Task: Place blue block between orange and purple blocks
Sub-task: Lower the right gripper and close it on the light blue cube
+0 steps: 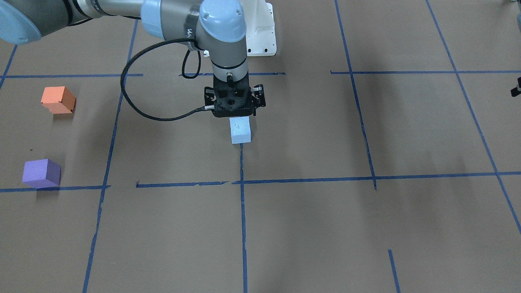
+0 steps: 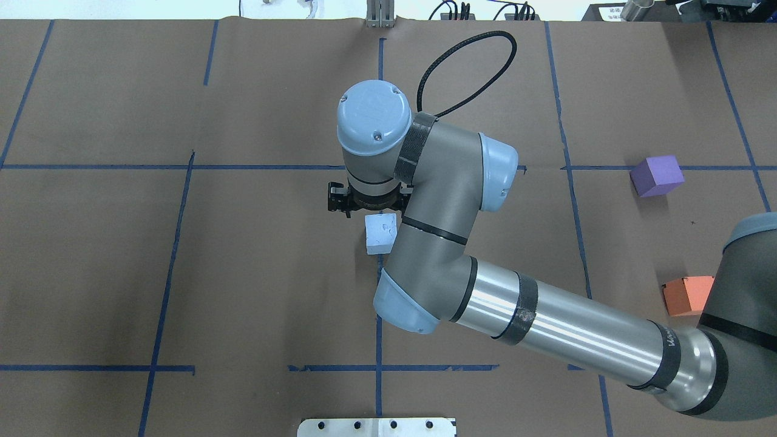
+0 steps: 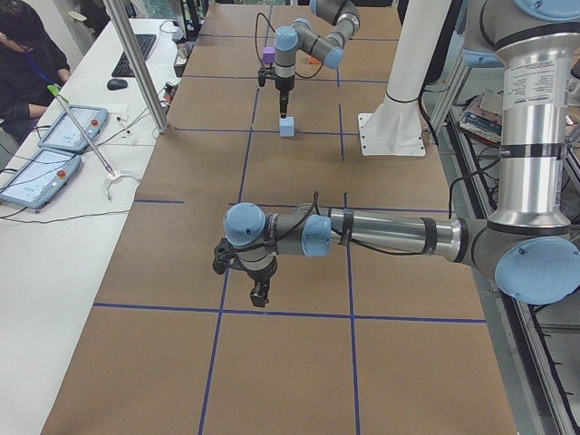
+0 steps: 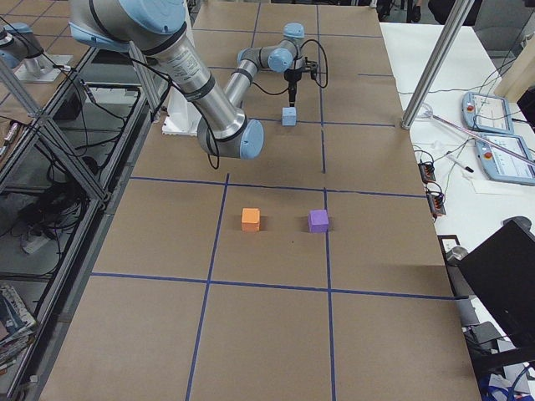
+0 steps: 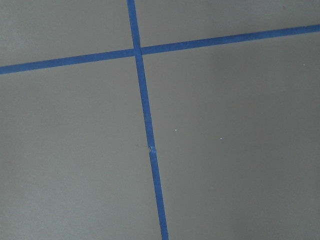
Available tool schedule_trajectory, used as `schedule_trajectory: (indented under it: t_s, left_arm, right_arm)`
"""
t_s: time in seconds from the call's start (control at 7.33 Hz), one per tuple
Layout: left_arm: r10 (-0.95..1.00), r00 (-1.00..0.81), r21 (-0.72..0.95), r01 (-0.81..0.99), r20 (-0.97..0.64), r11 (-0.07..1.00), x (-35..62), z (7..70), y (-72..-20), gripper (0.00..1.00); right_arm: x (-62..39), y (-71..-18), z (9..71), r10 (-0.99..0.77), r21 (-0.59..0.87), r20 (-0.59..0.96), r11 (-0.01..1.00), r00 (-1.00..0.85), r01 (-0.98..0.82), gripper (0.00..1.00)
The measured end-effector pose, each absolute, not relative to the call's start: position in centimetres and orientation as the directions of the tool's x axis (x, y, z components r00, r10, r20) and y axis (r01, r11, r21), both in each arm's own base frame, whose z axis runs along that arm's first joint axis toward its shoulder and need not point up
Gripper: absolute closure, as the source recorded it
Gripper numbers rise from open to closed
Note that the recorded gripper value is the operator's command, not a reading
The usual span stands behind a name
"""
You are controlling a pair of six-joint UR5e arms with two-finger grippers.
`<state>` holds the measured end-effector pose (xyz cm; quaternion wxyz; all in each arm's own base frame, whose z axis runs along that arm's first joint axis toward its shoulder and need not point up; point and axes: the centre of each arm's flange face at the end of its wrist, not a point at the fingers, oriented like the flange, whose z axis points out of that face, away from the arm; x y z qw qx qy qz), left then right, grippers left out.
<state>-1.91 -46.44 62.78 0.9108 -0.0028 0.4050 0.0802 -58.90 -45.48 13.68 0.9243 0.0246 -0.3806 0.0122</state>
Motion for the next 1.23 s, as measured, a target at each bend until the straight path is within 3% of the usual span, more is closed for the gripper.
schedule_trajectory:
  t_s: [0.68,0.95,1.09,1.23]
  left_arm:
    - [0.145,0.659,0.062,-0.148,-0.738,0.987,-1.9,62.6,-46.4,0.0]
    - [0.145,0.659,0.062,-0.148,-0.738,0.987,-1.9,62.6,-46.4,0.0]
    - [0.145,0.659,0.062,-0.148,-0.738,0.987,-1.9,62.6,-46.4,0.0]
    - [0.145,0.659,0.062,-0.148,-0.738,0.987,-1.9,62.7,-46.4,0.0]
  right_arm:
    - [-62.7,-45.2,18.4,-0.011,0.029,0.663,1.0,0.749,-0.012,0.02]
    - [-63.9,-45.7,19.6,-0.019,0.04,0.673,0.999,0.74,-0.011,0.41]
    - [-64.2,-45.8,19.8,-0.023,0.045,0.68,0.999,0.733,-0.011,0.5]
    - [-64.4,-45.8,19.9,-0.024,0.045,0.684,0.999,0.729,-0.01,0.5]
